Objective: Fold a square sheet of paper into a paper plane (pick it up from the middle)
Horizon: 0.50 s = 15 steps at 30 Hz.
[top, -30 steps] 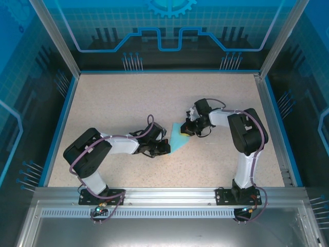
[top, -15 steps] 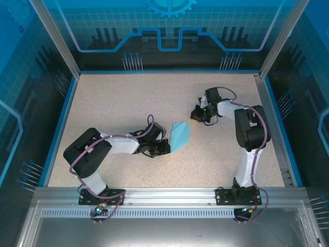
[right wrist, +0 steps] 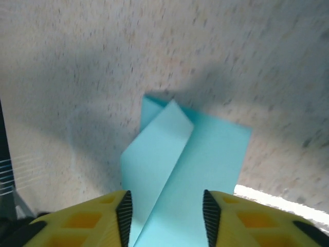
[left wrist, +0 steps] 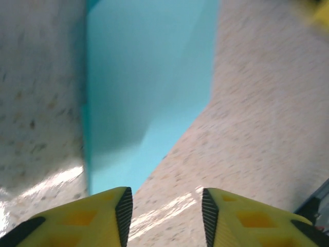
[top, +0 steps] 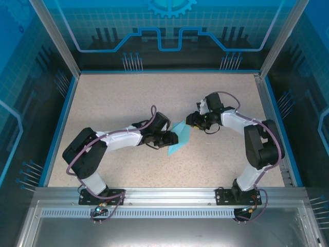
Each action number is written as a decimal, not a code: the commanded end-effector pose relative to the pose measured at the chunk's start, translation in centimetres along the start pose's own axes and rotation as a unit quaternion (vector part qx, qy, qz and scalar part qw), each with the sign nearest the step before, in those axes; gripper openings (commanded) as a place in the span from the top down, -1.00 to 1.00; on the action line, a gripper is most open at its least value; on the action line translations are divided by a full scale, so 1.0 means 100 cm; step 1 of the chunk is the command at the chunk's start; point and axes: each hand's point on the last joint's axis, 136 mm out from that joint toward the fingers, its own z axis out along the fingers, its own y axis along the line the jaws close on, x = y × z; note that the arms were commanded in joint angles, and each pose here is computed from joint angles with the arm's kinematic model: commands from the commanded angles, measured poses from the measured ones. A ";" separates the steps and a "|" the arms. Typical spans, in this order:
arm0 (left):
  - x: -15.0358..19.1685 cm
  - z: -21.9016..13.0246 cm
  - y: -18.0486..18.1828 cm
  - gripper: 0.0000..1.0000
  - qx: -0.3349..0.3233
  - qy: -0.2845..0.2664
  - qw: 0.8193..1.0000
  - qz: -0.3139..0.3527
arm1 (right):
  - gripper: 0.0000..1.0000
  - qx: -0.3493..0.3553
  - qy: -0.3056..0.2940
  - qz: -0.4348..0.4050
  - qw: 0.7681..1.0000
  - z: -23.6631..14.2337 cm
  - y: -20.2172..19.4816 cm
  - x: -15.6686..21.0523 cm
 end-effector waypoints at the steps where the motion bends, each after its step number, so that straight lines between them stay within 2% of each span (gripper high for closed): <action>1: -0.025 -0.023 0.007 0.02 -0.027 -0.047 0.998 -0.021 | 0.06 -0.022 0.022 0.020 0.999 0.008 0.009 0.023; 7: -0.055 -0.049 0.031 -0.36 -0.065 -0.109 0.990 -0.056 | 0.02 -0.032 0.043 0.022 0.998 0.027 0.018 0.040; 15: -0.073 -0.071 0.062 -0.84 -0.113 -0.145 0.979 -0.084 | 0.12 -0.031 0.056 0.035 0.997 0.046 0.019 0.045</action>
